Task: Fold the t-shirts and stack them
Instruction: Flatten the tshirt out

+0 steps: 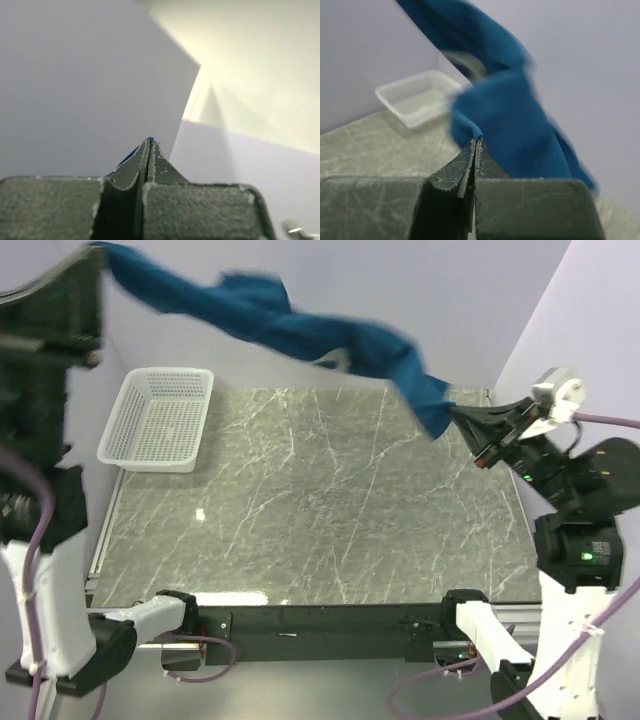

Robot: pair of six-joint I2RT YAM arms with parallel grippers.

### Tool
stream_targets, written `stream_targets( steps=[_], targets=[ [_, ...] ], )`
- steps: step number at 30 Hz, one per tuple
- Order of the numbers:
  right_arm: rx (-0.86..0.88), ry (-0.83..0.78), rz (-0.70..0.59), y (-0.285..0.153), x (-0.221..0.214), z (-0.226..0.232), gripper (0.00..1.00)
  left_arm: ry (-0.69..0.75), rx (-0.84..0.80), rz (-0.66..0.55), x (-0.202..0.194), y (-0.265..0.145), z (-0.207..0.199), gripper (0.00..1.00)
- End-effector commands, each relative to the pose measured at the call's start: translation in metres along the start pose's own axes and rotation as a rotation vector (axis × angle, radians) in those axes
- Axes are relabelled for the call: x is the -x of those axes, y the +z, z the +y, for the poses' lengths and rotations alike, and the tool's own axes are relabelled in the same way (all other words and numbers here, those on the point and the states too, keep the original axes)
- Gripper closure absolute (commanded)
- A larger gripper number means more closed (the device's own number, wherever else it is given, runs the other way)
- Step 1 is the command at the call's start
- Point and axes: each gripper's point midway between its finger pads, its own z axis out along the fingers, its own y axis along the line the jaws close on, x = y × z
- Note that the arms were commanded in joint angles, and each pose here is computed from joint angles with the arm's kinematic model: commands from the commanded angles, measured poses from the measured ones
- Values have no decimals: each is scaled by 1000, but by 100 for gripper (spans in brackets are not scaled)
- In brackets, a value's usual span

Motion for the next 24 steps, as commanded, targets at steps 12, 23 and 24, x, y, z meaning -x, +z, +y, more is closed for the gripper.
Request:
stream_targets(
  steps=[12,23,24],
  targets=[
    [-382,52,-2,-29,-6,-74,100,-74,28,123,-61,13,40,100],
    [-318,122,106,-24,-43,-76,100,-36,102,235,-102,19,76,100],
    [-299,130,113,-23,-47,-73,100,-19,95,221,-95,20,73,100]
  ],
)
